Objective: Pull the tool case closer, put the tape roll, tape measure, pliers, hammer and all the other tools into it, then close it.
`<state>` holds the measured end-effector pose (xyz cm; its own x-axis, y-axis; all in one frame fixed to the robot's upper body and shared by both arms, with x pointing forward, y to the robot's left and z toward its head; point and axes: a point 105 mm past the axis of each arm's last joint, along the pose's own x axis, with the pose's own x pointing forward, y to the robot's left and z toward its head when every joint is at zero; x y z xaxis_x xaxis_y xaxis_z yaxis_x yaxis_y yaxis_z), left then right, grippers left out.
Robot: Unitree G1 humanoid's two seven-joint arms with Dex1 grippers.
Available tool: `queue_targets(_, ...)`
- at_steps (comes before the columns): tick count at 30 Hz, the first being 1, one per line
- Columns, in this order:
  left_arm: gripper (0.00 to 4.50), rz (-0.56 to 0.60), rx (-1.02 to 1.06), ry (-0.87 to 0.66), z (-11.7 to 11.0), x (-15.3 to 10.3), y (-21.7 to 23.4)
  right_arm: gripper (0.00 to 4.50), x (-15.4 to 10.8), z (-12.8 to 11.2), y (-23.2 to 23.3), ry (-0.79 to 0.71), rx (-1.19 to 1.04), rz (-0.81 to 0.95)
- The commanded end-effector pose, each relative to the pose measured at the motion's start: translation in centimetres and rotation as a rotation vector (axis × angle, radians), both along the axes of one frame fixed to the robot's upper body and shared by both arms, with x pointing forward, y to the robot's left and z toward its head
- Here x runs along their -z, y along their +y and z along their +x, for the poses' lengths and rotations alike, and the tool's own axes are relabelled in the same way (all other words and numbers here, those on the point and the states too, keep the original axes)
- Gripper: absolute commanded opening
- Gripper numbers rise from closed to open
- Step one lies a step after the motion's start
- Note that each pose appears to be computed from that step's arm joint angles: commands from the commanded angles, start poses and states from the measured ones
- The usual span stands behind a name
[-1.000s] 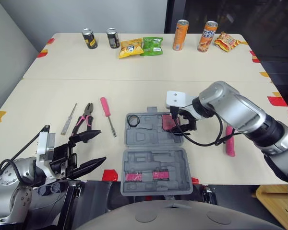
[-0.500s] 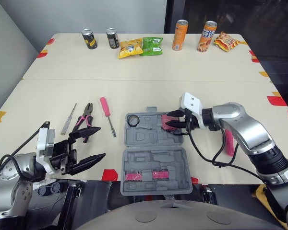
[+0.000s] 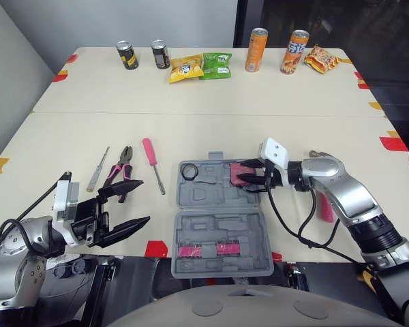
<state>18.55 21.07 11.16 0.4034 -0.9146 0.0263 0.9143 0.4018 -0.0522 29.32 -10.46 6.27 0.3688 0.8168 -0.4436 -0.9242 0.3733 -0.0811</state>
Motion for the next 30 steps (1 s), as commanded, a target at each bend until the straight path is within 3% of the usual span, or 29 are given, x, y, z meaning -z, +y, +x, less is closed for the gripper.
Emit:
queue_targets(1,4.5,0.007,0.003,-0.046,0.1,-1.3,-0.4,1.93,2.2,0.0,-0.9,0.002,0.033,-0.029)
queue_targets(7,4.5,-0.003,-0.019,-0.048,0.6,-1.3,-0.5,1.93,8.4,-1.2,-1.6,0.114,0.054,-0.143)
queue_targets(11,4.5,-0.021,-0.052,-0.038,1.0,-1.1,0.0,1.93,9.4,-1.1,-1.4,0.151,0.083,-0.122)
queue_targets(14,4.5,-0.031,-0.075,-0.023,1.1,-0.8,0.4,1.93,7.4,-0.3,-1.0,0.091,0.093,-0.025)
queue_targets(17,4.5,-0.045,-0.12,-0.005,1.0,-0.2,1.0,1.93,2.9,1.1,-0.8,-0.063,0.14,0.21)
queue_targets(21,4.5,-0.08,-0.254,0.025,1.6,0.6,2.4,1.93,-1.0,0.7,-2.0,-0.174,0.149,0.358)
queue_targets(26,4.5,-0.094,-0.406,0.068,1.8,2.0,4.0,1.93,-2.5,-1.4,-3.8,-0.186,0.149,0.412)
queue_targets(30,4.5,-0.086,-0.494,0.105,0.6,3.1,5.3,1.93,-1.5,-4.0,-6.7,-0.172,0.204,0.357)
